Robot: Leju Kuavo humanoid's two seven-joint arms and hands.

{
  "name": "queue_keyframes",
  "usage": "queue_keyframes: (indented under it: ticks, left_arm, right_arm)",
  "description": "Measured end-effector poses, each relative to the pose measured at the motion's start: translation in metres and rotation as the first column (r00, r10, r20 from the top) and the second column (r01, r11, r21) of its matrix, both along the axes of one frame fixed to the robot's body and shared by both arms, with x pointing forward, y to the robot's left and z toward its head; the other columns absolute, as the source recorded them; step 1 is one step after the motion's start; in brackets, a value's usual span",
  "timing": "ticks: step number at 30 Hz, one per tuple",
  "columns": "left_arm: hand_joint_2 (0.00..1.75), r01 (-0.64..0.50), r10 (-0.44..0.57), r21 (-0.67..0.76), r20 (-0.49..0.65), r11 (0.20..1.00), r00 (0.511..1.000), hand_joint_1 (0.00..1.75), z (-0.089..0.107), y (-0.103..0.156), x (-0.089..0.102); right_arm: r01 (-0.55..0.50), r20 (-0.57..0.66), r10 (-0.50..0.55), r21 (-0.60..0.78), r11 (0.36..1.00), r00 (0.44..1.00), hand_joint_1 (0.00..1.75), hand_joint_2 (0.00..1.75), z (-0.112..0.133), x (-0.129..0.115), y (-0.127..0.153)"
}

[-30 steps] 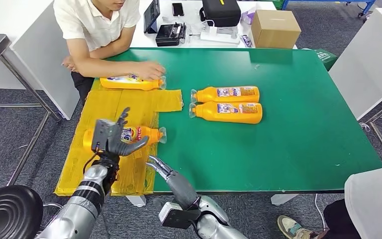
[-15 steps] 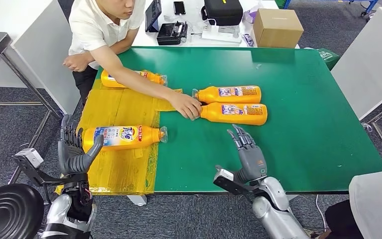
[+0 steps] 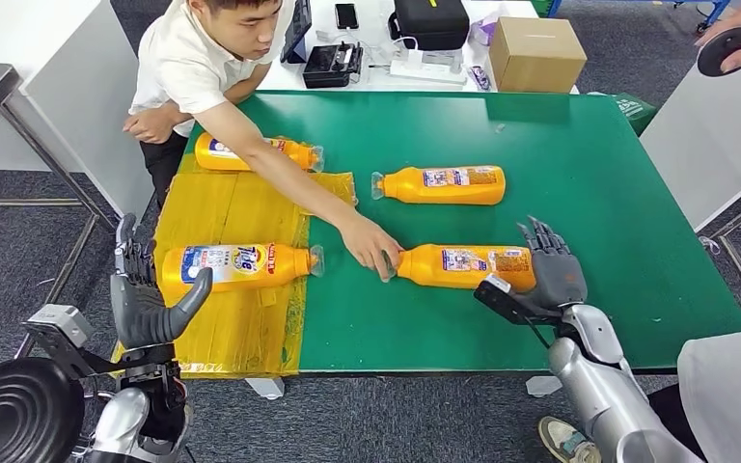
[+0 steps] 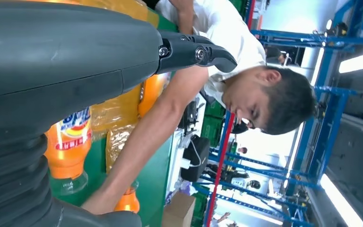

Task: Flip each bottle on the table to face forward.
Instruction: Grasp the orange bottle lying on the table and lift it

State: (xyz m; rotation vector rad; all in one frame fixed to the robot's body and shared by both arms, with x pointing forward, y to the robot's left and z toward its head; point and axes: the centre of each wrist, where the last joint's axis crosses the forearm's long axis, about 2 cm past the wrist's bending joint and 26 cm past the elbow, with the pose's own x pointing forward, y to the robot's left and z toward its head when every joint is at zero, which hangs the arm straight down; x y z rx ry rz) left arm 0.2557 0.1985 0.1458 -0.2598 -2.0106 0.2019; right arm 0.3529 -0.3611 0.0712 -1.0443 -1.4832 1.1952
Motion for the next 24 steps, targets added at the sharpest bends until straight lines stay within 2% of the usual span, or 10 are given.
queue_keyframes:
  ticks: [7,16,21,22,24]
  left_arm:
    - [1.75,0.061,-0.062,0.039,0.028,0.997,0.998,0.0,0.004,-0.02,-0.001]
    - [1.75,0.099,-0.1,0.046,0.028,0.994,0.995,0.0,0.004,-0.03,-0.001]
    - [1.75,0.112,-0.113,0.052,0.028,0.992,0.993,0.0,0.004,-0.033,0.001]
    - [1.75,0.118,-0.12,0.054,0.028,0.992,0.992,0.0,0.004,-0.034,0.001]
    - [1.75,0.135,-0.137,0.053,0.028,0.989,0.99,0.0,0.005,-0.036,0.002]
  right_arm:
    - [0.056,-0.15,-0.058,-0.019,0.998,0.987,0.0,1.75,-0.002,0.014,0.003]
    - [0.069,-0.19,-0.07,-0.014,0.998,0.979,0.0,1.75,-0.001,0.021,0.01]
    - [0.065,-0.278,-0.06,0.008,0.998,0.959,0.0,1.75,-0.001,0.024,0.014]
    - [0.064,-0.298,-0.057,0.013,0.998,0.953,0.36,1.75,0.0,0.025,0.015]
    - [0.063,-0.329,-0.053,0.019,0.998,0.943,1.23,1.75,0.002,0.028,0.017]
